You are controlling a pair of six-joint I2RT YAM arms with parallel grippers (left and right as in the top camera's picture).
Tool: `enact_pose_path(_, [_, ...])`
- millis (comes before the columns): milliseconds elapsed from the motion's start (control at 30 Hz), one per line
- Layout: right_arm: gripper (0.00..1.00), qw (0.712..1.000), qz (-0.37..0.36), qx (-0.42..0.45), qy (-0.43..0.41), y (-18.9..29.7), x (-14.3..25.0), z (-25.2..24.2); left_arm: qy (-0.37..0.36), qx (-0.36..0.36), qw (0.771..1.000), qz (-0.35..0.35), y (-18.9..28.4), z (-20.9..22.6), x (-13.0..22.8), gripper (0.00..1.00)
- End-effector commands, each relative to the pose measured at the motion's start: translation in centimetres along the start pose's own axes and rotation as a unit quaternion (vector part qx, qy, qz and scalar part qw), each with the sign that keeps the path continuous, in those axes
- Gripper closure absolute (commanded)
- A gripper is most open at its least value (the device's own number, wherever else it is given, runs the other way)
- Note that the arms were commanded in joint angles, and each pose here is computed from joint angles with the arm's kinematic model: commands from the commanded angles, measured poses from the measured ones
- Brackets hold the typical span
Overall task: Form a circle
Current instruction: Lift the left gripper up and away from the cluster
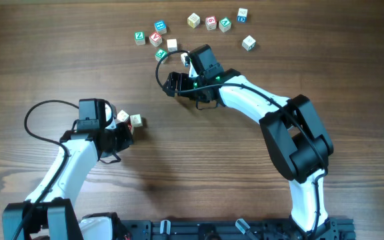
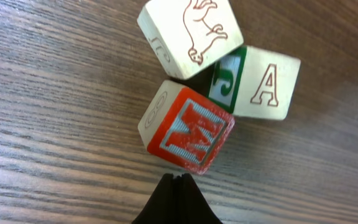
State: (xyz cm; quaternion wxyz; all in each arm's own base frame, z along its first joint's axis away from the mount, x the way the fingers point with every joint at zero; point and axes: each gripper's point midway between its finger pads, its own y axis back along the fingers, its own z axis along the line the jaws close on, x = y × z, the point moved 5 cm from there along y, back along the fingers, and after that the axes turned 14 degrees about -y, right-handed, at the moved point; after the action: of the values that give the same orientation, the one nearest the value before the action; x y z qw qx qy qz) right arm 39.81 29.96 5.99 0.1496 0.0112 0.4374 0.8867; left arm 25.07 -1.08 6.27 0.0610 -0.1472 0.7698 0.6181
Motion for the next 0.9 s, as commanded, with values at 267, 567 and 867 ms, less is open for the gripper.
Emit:
enact_pose_path(267, [0.0, 0.995, -0.004, 0.094, -0.039, -2.3, 0.7, -6.0, -0.004, 0.046, 0.988, -0.146, 7.5, -2.8, -6.4, 0.96])
enact_pose_path(567, [0.01, 0.995, -0.012, 0.089, -0.037, -2.3, 0.3, -5.8, 0.053, -0.029, 0.975, -0.215, 8.2, 0.4, -9.1, 0.96])
enact_pose_path(867, [0.01, 0.993, -0.03, 0.09, -0.076, -2.3, -0.1, -5.7, 0.104, -0.046, 0.974, -0.195, 4.1, 3.8, -10.5, 0.96])
